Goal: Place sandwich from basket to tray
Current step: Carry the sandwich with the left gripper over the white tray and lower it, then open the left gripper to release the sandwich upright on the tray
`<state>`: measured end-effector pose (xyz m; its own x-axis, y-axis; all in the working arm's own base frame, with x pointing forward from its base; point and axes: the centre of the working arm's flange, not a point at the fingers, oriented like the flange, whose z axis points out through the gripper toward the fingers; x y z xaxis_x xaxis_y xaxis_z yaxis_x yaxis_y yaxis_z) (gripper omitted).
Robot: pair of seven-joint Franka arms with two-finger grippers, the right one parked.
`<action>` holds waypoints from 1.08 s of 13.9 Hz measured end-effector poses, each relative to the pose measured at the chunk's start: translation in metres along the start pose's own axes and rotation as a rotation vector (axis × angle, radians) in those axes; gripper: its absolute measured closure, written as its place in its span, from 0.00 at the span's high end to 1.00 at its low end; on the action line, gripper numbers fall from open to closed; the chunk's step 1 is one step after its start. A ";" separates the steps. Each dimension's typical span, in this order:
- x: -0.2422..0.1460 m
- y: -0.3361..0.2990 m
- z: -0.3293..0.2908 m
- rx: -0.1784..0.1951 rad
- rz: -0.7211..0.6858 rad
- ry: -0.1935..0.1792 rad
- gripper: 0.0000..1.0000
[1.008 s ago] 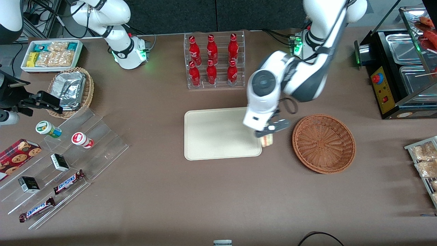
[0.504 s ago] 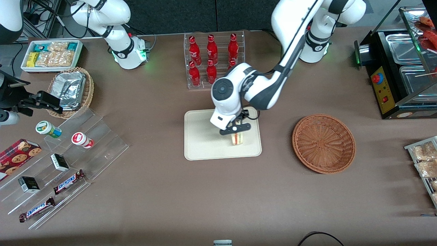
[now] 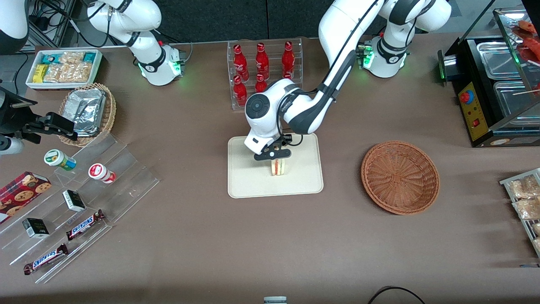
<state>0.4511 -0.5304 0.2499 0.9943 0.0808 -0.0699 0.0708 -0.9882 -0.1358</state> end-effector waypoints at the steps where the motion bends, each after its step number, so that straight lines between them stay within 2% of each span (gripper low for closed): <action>1: -0.002 0.002 0.003 0.001 0.004 0.000 0.15; 2: -0.004 0.005 0.006 0.000 0.009 0.001 0.15; 3: -0.007 0.007 0.009 0.001 0.015 0.001 0.20; 7: -0.007 0.012 0.002 -0.010 0.019 0.012 0.60; 9: 0.001 0.008 -0.019 -0.024 0.006 0.029 0.81; 11: 0.014 -0.012 -0.059 -0.012 -0.035 0.031 0.99; 13: 0.037 -0.052 -0.108 -0.010 -0.102 0.027 1.00; 15: 0.060 -0.108 -0.156 -0.001 -0.177 0.008 1.00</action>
<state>0.5158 -0.4393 0.4147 0.9667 0.2530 -0.0375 0.2453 -0.9586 -0.1443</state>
